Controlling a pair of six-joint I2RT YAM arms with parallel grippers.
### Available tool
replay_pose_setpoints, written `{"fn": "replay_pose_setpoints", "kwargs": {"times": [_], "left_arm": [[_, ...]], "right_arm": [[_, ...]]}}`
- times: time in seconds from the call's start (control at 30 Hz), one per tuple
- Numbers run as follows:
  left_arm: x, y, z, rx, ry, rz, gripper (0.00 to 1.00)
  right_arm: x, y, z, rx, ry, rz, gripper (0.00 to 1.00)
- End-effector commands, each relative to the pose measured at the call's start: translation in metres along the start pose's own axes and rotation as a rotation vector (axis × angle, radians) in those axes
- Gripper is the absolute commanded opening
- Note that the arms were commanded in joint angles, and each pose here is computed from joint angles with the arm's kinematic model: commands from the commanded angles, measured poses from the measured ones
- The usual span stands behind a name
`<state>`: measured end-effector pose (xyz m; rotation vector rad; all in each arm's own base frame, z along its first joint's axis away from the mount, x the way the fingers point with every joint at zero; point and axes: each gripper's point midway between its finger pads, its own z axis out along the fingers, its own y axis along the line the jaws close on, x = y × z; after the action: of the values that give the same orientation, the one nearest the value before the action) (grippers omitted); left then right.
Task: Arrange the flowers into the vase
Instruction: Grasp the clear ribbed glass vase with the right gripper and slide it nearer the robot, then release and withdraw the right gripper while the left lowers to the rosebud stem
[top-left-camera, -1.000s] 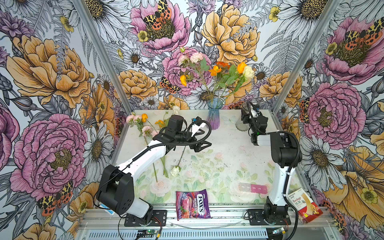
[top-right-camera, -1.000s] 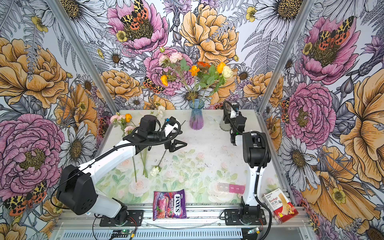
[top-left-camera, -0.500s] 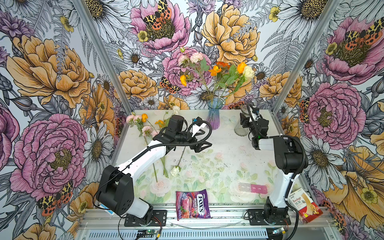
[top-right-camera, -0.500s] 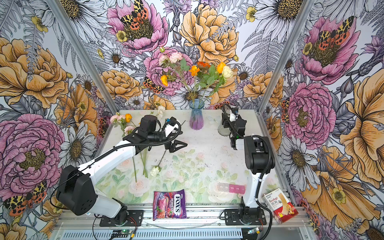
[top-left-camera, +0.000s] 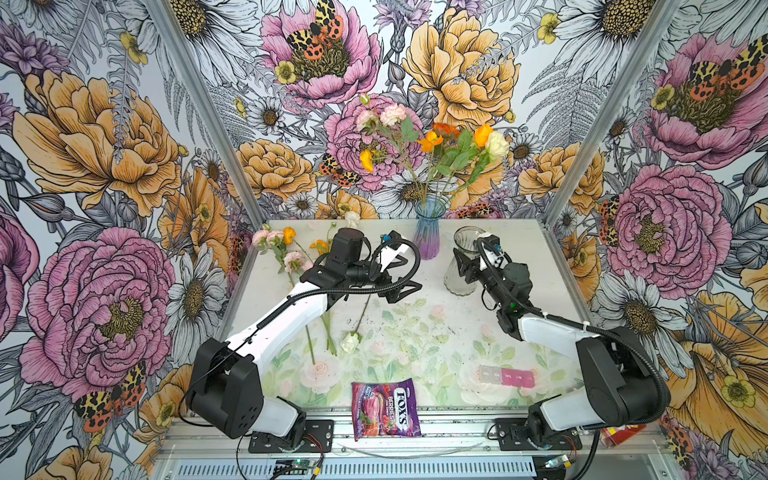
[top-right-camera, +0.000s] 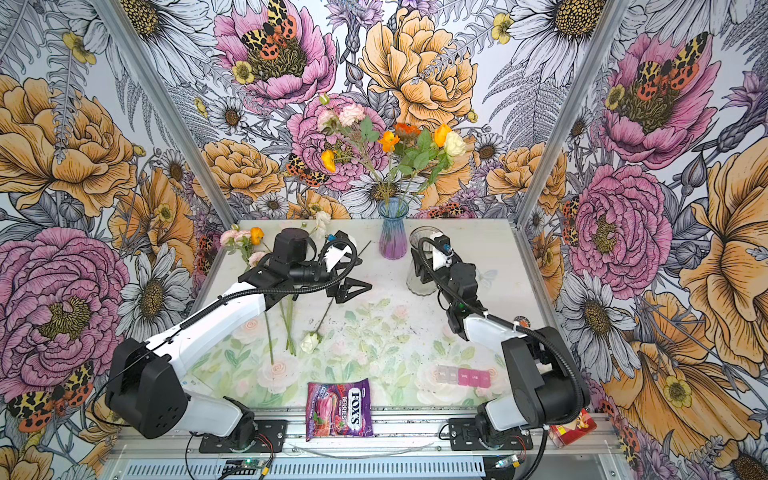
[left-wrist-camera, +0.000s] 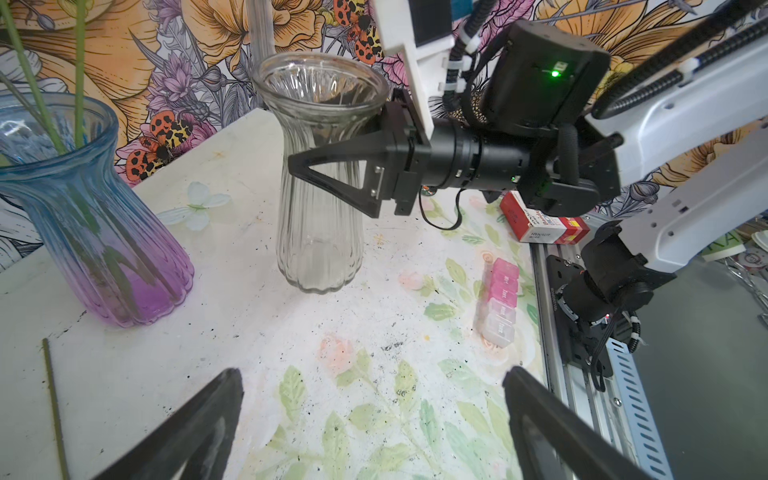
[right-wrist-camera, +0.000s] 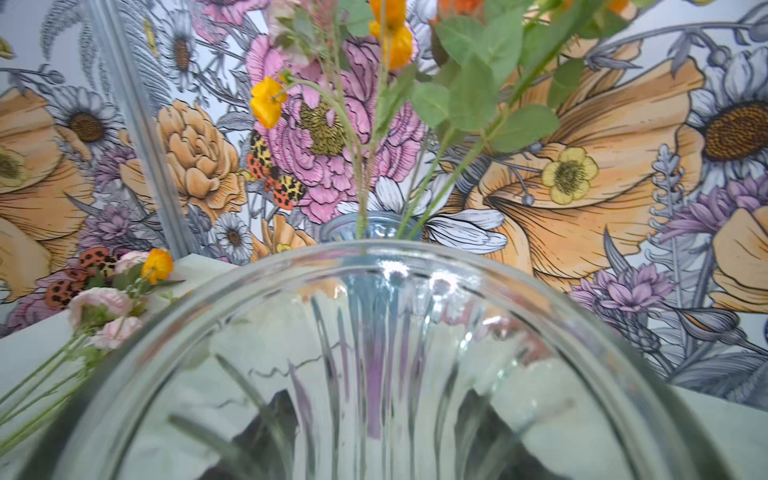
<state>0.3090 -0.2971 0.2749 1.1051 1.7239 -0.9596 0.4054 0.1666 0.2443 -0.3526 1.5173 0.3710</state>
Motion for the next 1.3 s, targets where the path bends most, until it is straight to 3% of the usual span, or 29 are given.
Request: {"fn": "replay_pose_setpoints", "kwargs": {"times": [0.0, 0.4, 0.6, 1.27], "left_arm": [[-0.034, -0.006, -0.024, 0.003, -0.069, 0.018, 0.99], [-0.018, -0.028, -0.055, -0.066, 0.072, 0.149, 0.99], [-0.008, -0.030, -0.060, -0.054, 0.135, 0.130, 0.99], [-0.008, -0.014, -0.063, -0.049, 0.123, 0.070, 0.99]], "right_arm": [[-0.067, 0.027, -0.015, -0.008, -0.212, -0.035, 0.38], [-0.035, 0.093, -0.019, -0.097, -0.193, 0.019, 0.38], [-0.018, 0.110, -0.017, -0.099, -0.218, 0.010, 0.38], [0.004, 0.121, 0.008, -0.079, -0.216, 0.022, 0.40]]}}
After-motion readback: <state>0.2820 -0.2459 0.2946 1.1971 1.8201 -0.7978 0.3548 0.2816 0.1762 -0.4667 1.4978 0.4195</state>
